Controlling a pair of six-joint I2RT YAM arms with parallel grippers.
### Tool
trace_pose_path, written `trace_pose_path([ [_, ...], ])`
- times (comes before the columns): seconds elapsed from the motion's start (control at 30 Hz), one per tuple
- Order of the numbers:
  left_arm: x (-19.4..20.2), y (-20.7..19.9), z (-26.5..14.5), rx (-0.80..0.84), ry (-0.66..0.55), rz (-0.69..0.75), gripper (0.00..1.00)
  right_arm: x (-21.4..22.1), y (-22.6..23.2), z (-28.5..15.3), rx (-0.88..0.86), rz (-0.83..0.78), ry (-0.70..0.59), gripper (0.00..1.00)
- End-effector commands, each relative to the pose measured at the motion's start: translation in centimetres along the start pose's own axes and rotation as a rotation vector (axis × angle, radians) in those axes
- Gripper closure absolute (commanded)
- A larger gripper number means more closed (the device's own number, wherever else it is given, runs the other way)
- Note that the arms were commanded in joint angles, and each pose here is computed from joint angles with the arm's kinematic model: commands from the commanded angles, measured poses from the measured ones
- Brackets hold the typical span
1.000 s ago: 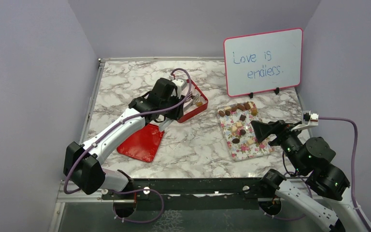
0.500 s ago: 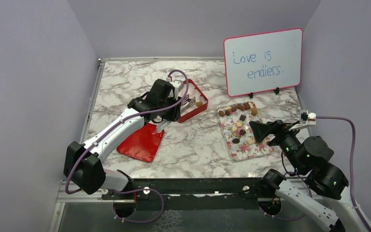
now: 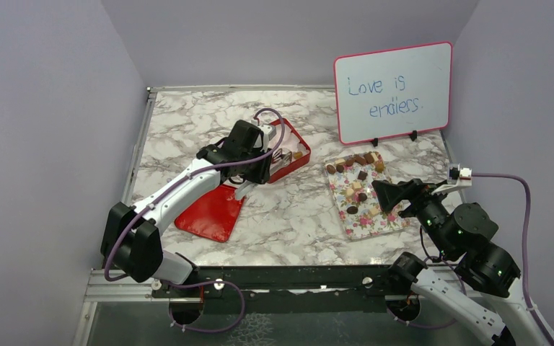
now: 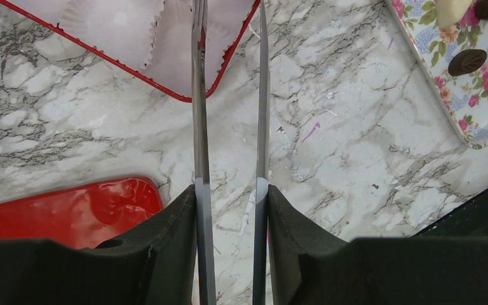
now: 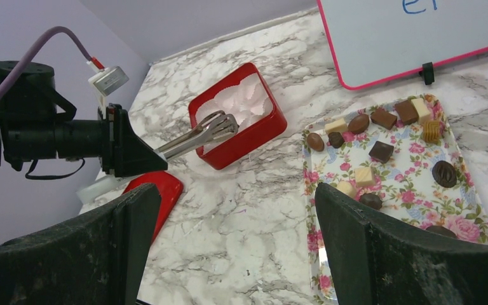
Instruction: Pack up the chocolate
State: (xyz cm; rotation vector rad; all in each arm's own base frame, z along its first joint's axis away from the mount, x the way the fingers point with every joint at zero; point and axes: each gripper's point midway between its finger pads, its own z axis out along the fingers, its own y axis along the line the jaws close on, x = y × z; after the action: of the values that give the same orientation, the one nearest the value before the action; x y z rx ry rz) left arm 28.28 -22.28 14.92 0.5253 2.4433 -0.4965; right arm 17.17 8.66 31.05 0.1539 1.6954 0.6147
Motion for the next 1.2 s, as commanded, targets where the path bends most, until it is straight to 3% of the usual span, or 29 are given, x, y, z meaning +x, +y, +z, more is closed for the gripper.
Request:
trace_pose_path([
  [0.0, -0.03, -0.44, 0.26, 0.037, 0.001, 0.010, 0.63, 0.17, 0.18, 0.29, -0.007, 0.010, -0.002, 0.03],
  [1.17, -0.24, -0.20, 0.45, 0.023, -0.001, 0.015, 0.55, 0.03, 0.19, 0.17, -0.010, 0.014, -0.008, 0.03],
])
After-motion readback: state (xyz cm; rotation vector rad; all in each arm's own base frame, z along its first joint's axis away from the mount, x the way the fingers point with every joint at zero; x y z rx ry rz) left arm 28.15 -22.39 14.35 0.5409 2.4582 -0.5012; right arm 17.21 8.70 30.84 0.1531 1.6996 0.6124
